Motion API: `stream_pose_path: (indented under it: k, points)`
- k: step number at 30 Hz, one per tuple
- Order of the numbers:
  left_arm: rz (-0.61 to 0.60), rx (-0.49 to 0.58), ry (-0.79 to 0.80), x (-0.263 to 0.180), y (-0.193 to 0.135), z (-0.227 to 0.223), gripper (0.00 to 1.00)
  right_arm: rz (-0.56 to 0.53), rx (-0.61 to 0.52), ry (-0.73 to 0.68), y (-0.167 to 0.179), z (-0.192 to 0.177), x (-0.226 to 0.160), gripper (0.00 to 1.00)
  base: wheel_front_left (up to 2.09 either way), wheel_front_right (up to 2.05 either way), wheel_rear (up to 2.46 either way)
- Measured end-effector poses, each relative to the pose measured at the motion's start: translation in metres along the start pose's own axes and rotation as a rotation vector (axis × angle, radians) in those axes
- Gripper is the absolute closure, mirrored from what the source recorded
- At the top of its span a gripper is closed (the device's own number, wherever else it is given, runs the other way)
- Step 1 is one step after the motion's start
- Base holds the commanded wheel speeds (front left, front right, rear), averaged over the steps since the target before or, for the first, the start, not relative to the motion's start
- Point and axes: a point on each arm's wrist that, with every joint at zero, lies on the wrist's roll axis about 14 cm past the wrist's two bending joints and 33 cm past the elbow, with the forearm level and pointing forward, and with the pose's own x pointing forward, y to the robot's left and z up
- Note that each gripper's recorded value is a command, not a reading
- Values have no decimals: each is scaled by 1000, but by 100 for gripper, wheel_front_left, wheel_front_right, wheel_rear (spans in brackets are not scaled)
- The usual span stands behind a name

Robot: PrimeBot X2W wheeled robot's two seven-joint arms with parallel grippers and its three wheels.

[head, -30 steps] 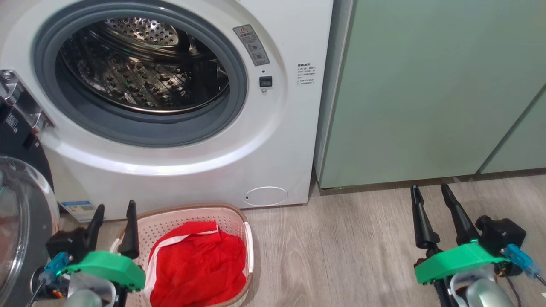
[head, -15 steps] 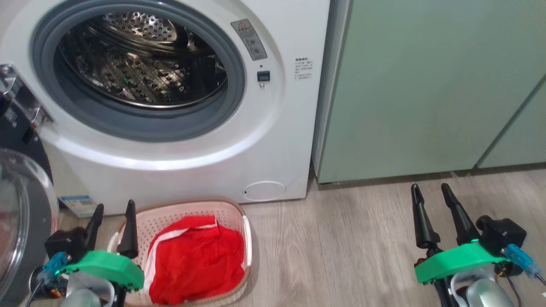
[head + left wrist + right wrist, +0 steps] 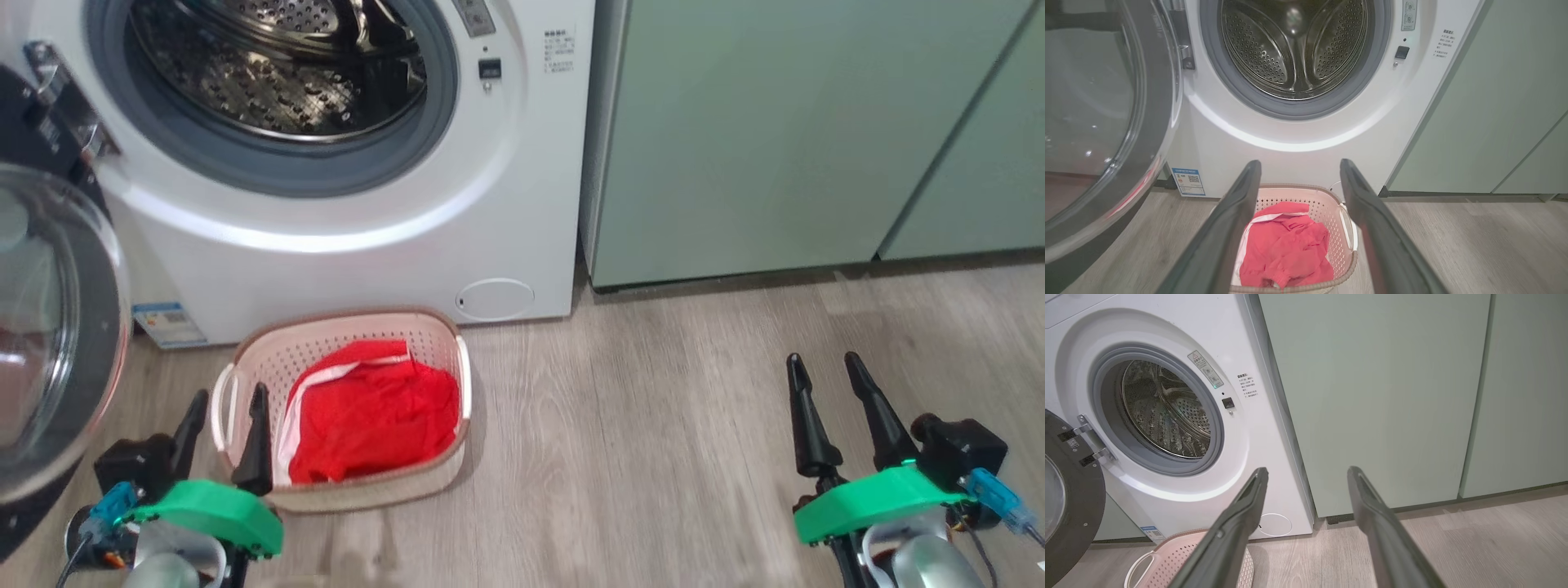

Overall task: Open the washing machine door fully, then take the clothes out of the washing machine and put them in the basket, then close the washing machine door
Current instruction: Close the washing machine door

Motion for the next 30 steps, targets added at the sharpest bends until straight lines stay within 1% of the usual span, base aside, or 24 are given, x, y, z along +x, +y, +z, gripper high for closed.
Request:
stream_pose_path:
  k: [8, 21, 30]
  points:
    - [1, -10, -10, -1, 0, 3, 0, -6, 4, 18, -1, -6, -6, 0, -93, 93, 0]
    - [7, -12, -16, -2, 2, 4, 0, 3, 3, 17, 2, -6, -4, 0, 0, 0, 0]
    - [72, -29, -32, -18, 19, 6, 0, 79, 7, 40, 26, -14, 10, 0, 0, 0, 0]
